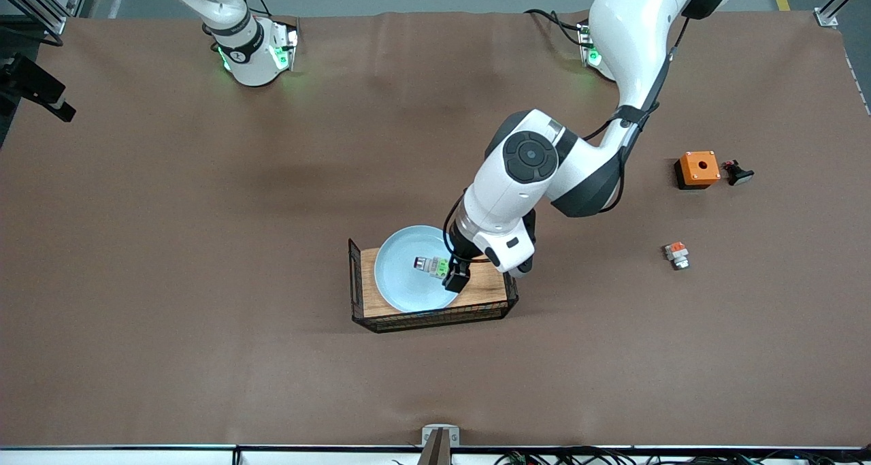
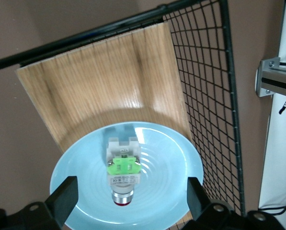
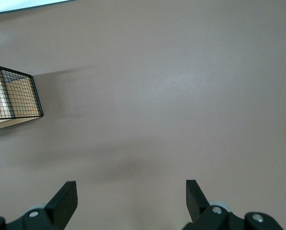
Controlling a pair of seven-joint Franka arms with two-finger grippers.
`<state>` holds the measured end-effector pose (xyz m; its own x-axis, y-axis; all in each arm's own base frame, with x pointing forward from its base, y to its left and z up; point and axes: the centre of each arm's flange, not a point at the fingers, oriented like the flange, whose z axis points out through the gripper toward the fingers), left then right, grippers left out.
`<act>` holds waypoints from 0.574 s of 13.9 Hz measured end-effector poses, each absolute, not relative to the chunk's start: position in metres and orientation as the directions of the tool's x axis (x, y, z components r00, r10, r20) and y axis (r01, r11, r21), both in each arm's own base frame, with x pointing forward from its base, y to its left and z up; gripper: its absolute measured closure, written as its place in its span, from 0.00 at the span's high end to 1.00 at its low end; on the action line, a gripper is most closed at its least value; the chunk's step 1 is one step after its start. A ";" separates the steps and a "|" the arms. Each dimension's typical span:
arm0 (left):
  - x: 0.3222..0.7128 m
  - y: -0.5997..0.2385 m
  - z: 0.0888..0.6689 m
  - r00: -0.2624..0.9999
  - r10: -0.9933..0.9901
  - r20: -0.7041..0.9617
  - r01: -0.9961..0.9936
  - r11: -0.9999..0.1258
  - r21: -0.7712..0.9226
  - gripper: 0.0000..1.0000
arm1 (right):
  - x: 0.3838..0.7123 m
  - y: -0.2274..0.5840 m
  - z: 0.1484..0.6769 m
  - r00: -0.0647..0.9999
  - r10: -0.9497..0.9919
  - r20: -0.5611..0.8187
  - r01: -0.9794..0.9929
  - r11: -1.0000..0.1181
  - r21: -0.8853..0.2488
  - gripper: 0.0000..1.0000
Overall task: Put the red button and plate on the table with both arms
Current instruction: 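Lower the left gripper and grasp the white-green button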
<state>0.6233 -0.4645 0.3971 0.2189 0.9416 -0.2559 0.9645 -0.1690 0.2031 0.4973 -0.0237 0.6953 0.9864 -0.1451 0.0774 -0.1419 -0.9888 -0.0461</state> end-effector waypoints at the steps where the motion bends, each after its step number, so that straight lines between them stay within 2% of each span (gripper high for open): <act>1: 0.624 -0.465 0.394 0.218 0.941 -0.258 0.964 -0.167 0.206 1.00 | 0.497 -0.023 0.695 0.986 -0.145 0.078 -0.141 -0.989 -0.046 1.00; 8: 0.613 -0.484 0.364 0.237 0.939 -0.249 0.964 -0.197 0.176 1.00 | 0.497 -0.023 0.701 0.986 -0.144 0.089 -0.140 -0.989 -0.047 1.00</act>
